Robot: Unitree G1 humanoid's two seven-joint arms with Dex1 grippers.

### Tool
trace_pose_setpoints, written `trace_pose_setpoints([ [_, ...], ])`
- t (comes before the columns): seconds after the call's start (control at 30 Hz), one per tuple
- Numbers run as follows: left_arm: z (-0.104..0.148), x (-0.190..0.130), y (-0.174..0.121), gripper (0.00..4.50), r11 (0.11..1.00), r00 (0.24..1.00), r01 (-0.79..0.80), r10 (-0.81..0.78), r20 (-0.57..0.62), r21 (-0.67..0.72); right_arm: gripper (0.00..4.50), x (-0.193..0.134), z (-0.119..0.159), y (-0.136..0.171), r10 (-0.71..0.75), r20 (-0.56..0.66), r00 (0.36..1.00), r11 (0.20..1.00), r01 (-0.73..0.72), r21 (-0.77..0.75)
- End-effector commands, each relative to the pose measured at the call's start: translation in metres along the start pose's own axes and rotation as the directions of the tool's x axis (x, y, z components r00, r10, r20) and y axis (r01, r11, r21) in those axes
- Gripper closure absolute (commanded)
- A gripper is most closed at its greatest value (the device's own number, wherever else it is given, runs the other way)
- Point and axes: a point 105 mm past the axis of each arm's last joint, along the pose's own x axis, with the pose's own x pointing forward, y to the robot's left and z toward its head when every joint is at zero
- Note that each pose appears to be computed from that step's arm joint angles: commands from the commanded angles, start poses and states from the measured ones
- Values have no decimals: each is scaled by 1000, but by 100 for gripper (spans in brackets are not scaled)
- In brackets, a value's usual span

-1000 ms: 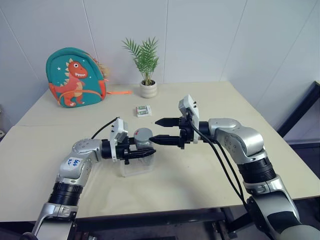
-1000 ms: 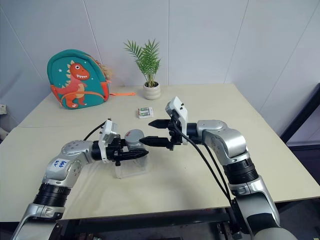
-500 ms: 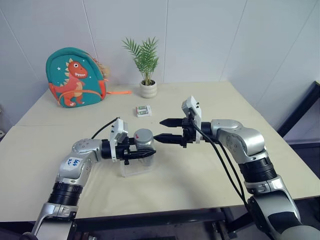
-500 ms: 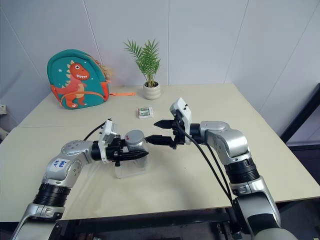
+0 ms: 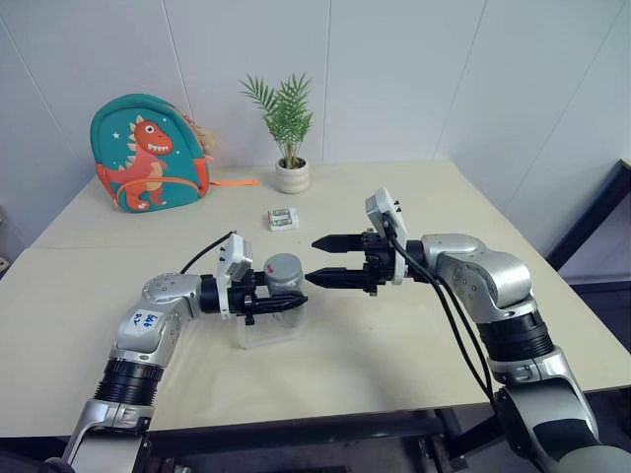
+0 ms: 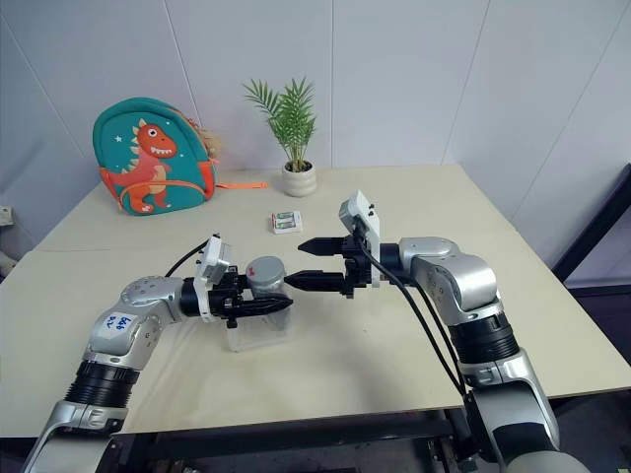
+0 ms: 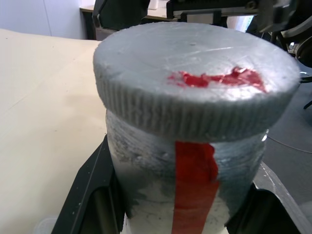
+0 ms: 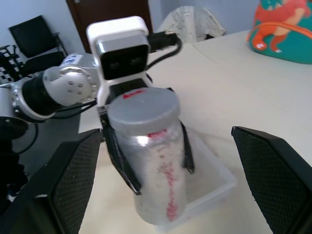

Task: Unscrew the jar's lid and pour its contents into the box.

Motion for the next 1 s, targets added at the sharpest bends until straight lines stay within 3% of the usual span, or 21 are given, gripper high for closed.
trace_pose_setpoints([
  [0.03,10,0,-1,249,999,1000,6,-7,19,42,3,15,16,11,51,16,999,997,-50,-58],
  [0.8,9,1,-1,249,999,1000,7,-8,17,40,3,42,7,10,38,3,999,999,-38,-27],
  [0.9,9,1,-1,249,999,1000,6,-6,17,39,66,42,8,10,42,11,999,999,-42,-20],
  [1.0,9,1,-1,249,999,1000,6,-6,18,39,170,43,9,10,40,21,999,999,-40,-20],
])
